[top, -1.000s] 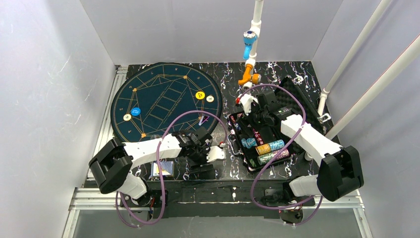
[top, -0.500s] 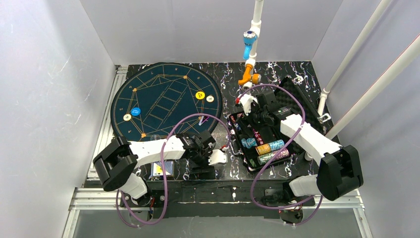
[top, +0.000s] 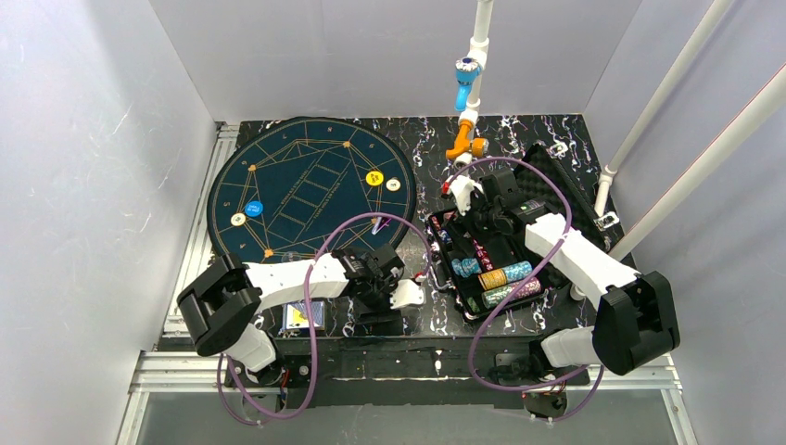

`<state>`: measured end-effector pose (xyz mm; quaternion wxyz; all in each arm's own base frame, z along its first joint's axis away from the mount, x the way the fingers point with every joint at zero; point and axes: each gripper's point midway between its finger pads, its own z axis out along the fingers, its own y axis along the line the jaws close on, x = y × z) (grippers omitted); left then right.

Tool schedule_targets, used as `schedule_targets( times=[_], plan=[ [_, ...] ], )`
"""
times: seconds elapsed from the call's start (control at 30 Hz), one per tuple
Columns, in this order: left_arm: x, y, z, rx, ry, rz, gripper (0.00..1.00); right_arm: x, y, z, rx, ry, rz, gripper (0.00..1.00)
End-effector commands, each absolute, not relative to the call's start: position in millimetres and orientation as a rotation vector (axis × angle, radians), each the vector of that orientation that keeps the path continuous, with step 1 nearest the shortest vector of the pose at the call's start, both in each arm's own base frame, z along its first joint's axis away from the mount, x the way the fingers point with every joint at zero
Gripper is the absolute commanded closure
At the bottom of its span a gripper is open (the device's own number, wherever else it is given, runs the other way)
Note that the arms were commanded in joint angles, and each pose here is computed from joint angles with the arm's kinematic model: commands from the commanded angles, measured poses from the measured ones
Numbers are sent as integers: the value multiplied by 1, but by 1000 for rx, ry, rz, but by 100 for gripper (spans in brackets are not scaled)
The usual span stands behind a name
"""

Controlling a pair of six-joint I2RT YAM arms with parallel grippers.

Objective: Distribute texas hold em gaming equipment

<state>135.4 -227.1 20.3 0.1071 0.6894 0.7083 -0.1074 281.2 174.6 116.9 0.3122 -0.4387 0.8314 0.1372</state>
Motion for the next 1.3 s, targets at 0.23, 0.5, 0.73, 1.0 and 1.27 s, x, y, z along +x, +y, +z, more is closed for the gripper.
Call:
schedule_targets(
  times=[0.23, 0.5, 0.73, 1.0, 1.27],
  plan=[
    [133, -228, 19, 2036, 2103, -305, 53, 290, 178, 121, -1133, 2173, 360, 12],
    [132, -227, 28, 2019, 2101, -307, 67, 290, 178, 121, -1134, 2174, 362, 12],
    [128, -228, 43, 2003, 2090, -353, 65, 290, 179, 119, -1137, 2178, 368, 12],
    [126, -229, 47, 1983, 2104, -408, 68, 290, 179, 118, -1140, 2182, 369, 12],
    [140, -231, 54, 1892, 2149, -439, 74, 290, 178, 118, -1140, 2181, 367, 12]
  ],
)
